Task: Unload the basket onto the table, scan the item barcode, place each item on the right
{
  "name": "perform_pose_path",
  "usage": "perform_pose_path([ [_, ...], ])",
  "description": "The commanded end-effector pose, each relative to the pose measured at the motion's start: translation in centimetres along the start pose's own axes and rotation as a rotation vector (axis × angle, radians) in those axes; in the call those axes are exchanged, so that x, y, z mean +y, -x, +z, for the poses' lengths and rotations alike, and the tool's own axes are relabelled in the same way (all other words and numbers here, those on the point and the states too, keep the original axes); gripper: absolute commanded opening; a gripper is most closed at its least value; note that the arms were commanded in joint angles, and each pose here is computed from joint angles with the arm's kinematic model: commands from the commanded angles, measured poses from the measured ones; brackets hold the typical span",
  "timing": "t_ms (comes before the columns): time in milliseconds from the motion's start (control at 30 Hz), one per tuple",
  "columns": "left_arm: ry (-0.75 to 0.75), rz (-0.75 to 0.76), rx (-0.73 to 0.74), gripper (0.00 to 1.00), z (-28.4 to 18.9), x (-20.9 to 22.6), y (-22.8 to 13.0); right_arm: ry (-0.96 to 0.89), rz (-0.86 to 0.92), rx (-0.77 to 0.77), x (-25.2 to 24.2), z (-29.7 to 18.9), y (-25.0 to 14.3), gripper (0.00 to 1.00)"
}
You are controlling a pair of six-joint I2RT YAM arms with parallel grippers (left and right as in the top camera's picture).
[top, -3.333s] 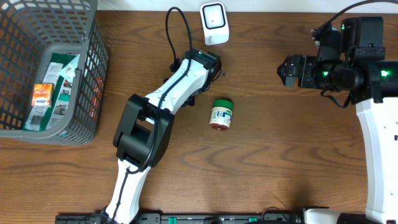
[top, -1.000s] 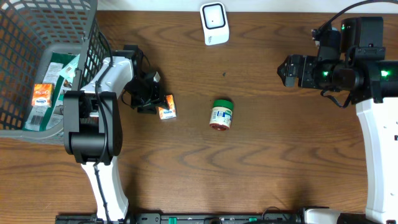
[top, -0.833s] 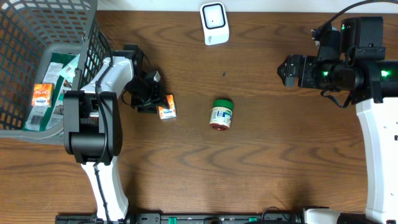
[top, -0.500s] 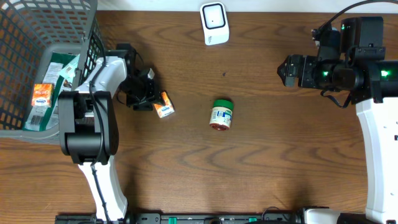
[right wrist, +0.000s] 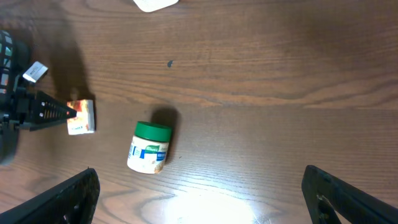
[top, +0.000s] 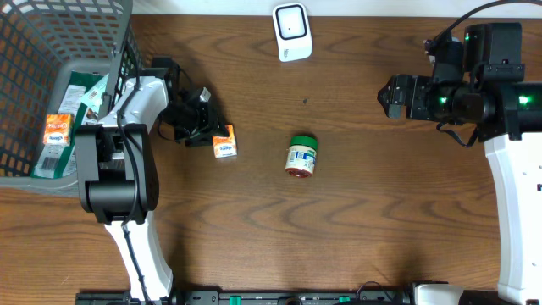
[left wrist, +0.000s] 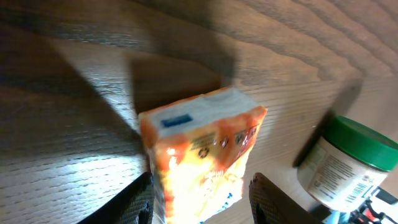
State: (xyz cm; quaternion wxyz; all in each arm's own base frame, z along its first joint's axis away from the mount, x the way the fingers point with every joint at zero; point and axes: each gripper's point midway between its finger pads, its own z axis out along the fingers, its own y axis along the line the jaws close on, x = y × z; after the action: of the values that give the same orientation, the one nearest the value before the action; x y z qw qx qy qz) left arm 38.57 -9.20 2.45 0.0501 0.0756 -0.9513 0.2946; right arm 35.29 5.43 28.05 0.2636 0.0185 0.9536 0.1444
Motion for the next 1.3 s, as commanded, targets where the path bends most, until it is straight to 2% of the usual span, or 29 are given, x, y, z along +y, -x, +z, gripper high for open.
perform_pose_path([
  [0, -0.047, 0.05, -0.055, 0.5, -2.1, -1.9, 0.7, 0.011, -0.019, -0.012, 0.3, -0.3, 0.4, 0.99],
  [333, 0.178, 0.004, -0.087, 0.5, -2.4, 2.0, 1.2, 0.011, -0.019, -0.012, 0.3, -0.3, 0.4, 0.99],
  [667, 0.184, -0.006, -0.036, 0.49, 0.2, 3.0, -0.7, 0.011, -0.019, -0.012, 0.3, -0.3, 0.4, 0.99],
  [867, 0.136, -0.002, -0.033, 0.2, 0.8, 2.5, -0.9, 0.011, -0.019, -0.012, 0.3, -0.3, 0.4, 0.99],
  [1000, 0.11, 0.013, -0.055, 0.08, 0.2, 1.6, -0.2, 0.011, -0.019, -0.012, 0.3, -0.3, 0.4, 0.99],
  [1200, 0.108, 0.072, -0.158, 0.07, -3.3, -0.8, 0.5, 0.011, -0.019, -0.012, 0.3, -0.3, 0.4, 0.99],
  [1267, 0.155, 0.066, -0.23, 0.07, -5.7, -1.4, 0.5, 0.011, -0.019, -0.012, 0.3, -0.3, 0.4, 0.99],
])
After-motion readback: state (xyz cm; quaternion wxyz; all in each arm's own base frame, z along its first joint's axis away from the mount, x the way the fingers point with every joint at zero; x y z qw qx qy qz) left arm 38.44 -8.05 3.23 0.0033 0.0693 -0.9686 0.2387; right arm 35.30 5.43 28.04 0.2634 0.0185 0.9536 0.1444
